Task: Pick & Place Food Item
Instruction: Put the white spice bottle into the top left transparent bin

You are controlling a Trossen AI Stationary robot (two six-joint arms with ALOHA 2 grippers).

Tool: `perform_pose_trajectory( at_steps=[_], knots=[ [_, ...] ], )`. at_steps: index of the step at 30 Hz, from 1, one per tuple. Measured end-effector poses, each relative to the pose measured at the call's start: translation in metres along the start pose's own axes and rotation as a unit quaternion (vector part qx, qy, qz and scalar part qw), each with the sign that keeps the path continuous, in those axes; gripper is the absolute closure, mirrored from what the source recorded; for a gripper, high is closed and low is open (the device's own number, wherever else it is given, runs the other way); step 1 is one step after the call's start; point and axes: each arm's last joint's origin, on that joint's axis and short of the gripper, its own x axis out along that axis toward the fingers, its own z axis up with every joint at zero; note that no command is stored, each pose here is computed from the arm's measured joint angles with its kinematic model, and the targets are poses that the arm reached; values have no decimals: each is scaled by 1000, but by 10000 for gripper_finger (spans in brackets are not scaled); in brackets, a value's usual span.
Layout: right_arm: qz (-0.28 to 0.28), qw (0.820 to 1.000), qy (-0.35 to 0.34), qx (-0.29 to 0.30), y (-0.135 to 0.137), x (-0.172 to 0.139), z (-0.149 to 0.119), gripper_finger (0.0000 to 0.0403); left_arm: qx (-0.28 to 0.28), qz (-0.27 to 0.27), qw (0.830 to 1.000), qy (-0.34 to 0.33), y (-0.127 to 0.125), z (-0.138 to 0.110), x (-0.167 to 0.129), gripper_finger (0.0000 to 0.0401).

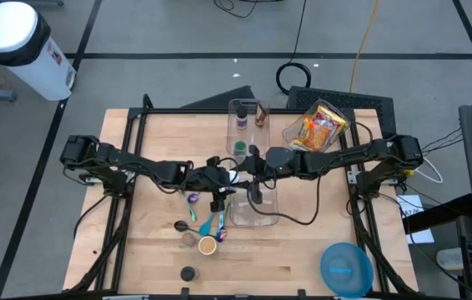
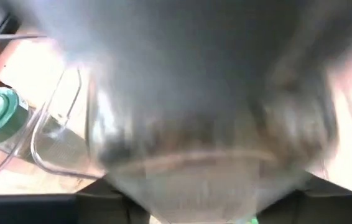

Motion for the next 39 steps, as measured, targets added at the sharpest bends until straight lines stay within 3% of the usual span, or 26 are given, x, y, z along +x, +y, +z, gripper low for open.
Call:
perform_pose_trajectory(
  at_steps=[5,7,14,19,28,39],
  knots=[
    [-2,1000,14,-1,-4,-24,11,212,10,3,1000,9,5,4,-23,37],
    [-16,1000,-2,1,-10,-38,21,212,9,4,1000,0,6,8,-32,17],
    [-157,986,-50,-8,-49,-80,44,212,1,2,999,-33,9,16,-47,93],
    [-218,975,-30,14,-98,-83,35,212,0,2,999,-39,9,17,-47,127],
    [-228,972,26,50,-162,-37,-19,212,1,2,999,-40,9,17,-47,135],
    [-225,971,61,57,-181,4,-63,212,2,2,999,-35,9,16,-47,138]
  ],
)
